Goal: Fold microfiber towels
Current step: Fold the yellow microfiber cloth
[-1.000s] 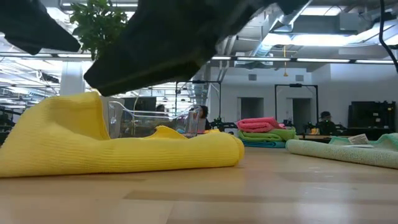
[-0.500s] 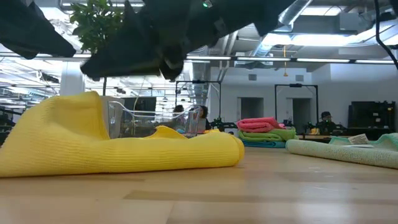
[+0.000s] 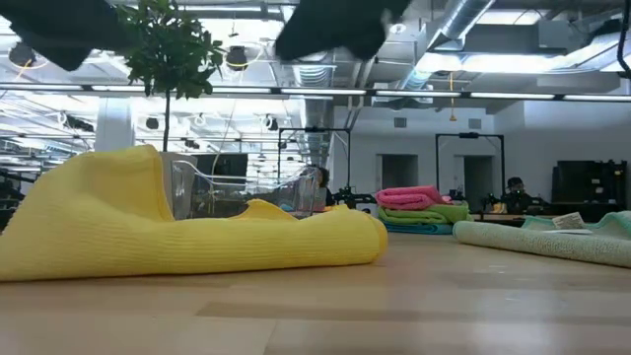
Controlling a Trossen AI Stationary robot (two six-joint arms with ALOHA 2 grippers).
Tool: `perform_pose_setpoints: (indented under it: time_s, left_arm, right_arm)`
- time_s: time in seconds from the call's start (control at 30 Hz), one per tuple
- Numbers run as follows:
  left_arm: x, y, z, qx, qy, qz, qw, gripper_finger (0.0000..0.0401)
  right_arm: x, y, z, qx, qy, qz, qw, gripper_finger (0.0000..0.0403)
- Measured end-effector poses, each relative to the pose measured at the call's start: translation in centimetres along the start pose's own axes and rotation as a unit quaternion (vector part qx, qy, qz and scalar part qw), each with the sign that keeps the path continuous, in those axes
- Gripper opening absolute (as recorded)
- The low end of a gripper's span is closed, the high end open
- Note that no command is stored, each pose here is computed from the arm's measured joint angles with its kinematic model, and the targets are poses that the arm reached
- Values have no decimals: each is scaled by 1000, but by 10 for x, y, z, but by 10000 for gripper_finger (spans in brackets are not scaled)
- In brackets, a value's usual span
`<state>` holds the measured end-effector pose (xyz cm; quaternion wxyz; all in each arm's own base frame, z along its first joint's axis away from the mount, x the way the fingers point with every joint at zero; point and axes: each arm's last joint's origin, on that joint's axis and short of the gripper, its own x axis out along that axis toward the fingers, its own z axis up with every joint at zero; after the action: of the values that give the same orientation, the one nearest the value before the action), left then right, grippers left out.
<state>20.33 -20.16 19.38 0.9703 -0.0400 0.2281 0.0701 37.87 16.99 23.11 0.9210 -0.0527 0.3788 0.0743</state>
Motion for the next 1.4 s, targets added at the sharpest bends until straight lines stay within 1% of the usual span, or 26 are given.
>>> perform_pose_setpoints:
  time_s: [0.1,0.2,0.3,0.4,0.57,0.6,0.7,0.77,0.87,0.97,1.03,1.1,1.27,1.33,1.4]
  left_arm:
    - [14,0,-1,4,15,11,1000,161]
    - [28,-2,4,-3,30,11,999,205]
    - [40,-6,9,-2,51,5,999,230]
    - [51,-12,13,-4,81,1,997,236]
    - [61,-21,4,8,143,44,989,237]
    - [64,-23,0,11,155,54,986,238]
    - [69,-27,-8,-2,177,68,982,238]
    - [70,-29,-10,-7,179,77,981,237]
    - [67,-31,-11,-13,172,81,982,224]
    - [64,-33,-12,-21,171,82,982,194]
    - [62,-33,-14,-22,173,83,981,169]
    - [61,-33,-15,-25,177,88,980,141]
    - [59,-32,-17,-19,182,92,979,77]
    - [59,-32,-17,-16,184,95,978,57]
    - [59,-32,-17,-12,184,95,978,39]
  right_arm:
    - [-14,19,-6,4,19,-36,999,69]
    - [-10,36,-21,0,47,-63,997,69]
    - [-15,51,-23,-2,28,-89,996,69]
    - [-17,62,-29,-5,27,-104,994,69]
    - [-20,68,-33,-1,20,-130,991,69]
    - [-20,68,-33,0,18,-136,991,69]
    - [-19,66,-32,2,15,-142,990,69]
    - [-18,62,-31,3,12,-156,988,69]
    - [-13,48,-27,-2,8,-180,984,69]
    - [8,26,-29,-8,-8,-188,982,69]
    - [21,9,-33,-13,-23,-156,987,69]
    - [32,-11,-34,4,-56,-121,991,69]
    - [46,-55,-49,40,-74,-113,990,65]
    - [49,-67,-56,51,-70,-102,991,61]
    - [59,-73,-65,59,-66,-84,993,58]
